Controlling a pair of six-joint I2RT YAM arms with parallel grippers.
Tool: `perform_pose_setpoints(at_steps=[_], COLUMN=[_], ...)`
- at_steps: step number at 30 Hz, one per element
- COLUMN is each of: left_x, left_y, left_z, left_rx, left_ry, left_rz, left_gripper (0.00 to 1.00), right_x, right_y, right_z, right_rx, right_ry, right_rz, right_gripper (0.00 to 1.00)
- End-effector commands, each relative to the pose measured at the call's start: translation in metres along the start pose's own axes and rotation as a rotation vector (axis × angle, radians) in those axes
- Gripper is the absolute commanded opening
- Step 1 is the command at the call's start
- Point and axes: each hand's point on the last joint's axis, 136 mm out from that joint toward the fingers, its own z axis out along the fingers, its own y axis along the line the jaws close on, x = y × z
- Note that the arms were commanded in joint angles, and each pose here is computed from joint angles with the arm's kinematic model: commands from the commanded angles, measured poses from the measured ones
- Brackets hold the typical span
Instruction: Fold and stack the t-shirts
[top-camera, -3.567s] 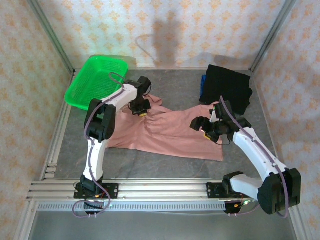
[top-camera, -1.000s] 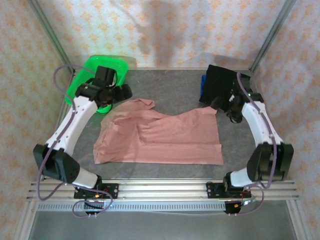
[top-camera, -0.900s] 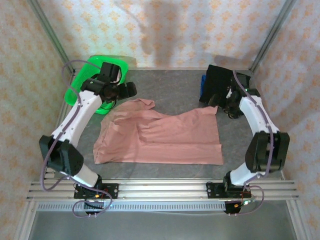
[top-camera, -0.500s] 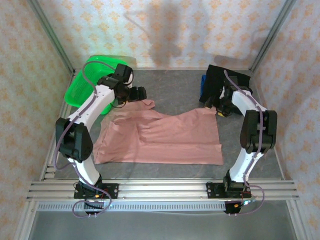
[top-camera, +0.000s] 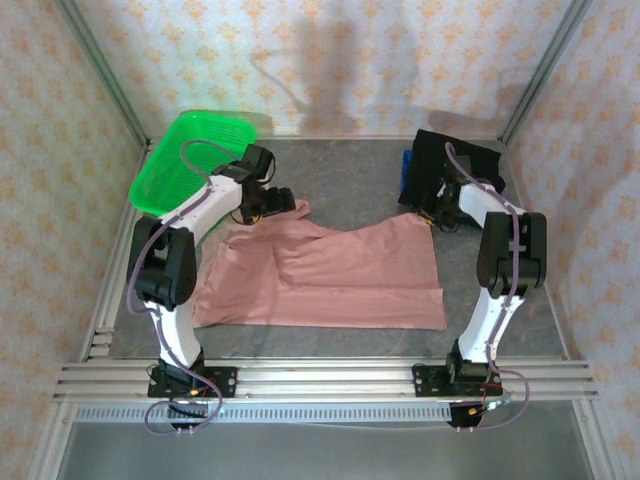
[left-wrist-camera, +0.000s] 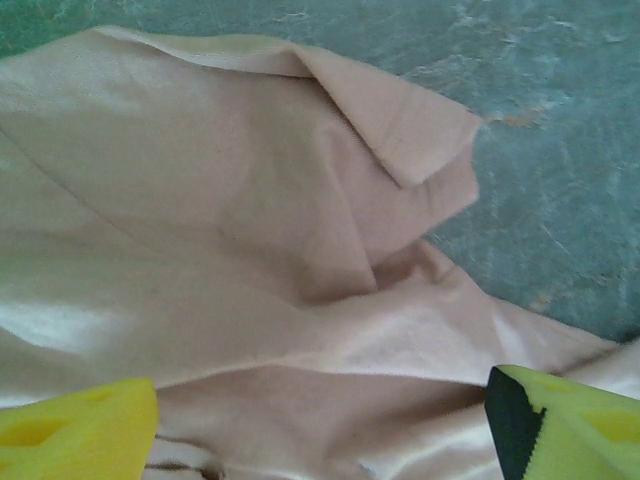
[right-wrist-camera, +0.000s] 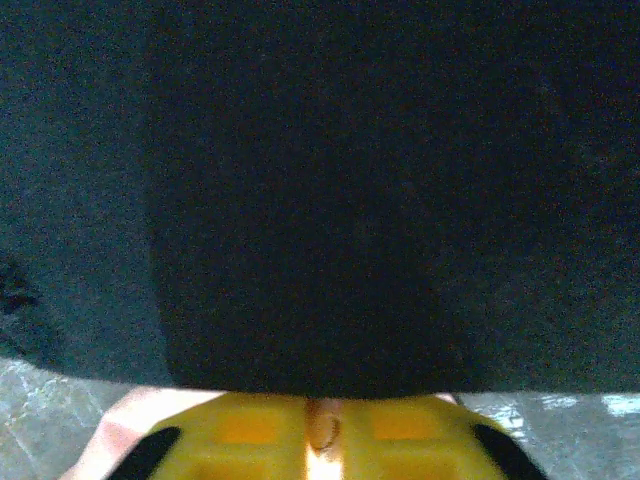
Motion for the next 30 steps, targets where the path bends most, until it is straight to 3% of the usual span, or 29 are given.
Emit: perform_pose_setpoints(at_steps=[1, 3, 9, 13, 22, 30], left_x=[-0.023, -0.023, -0.045, -0.063, -0.057, -0.032], left_y=[0.009, 0.017, 0.023, 0.018, -0.007, -0.031], left_z=[-0.005, 0.007, 0.000, 0.003, 0.038, 0.067], left_rx=[-0.039, -0.068, -0.088, -0.121, -0.215, -0.075], left_ry=[-0.083, -0.075, -0.142, -0.128, 0.026, 0.104], left_rz=[-0.083, -0.115, -0.173, -0.183, -0.026, -0.226], left_gripper=[0.86, 0.86, 0.88, 0.88, 0.73, 0.63], right_x=[-0.016, -0.011, 0.012, 0.026, 0.033, 0.042], right_y=[0.000, -0.002, -0.011, -0.010, -0.012, -0.015], right_z=[-0.027, -0.041, -0.072, -0.070, -0.065, -0.064], right_rx=[0.013, 0.030, 0.047, 0.019, 0.009, 0.011], right_ry=[-0.108, -0.112, -0.132, -0.104, -0.078, -0.059], right_rz=[-0.011, -0.033, -0.066, -0.072, -0.043, -0.043], right_gripper=[0.06, 0.00, 0.00, 0.00, 0.00, 0.00])
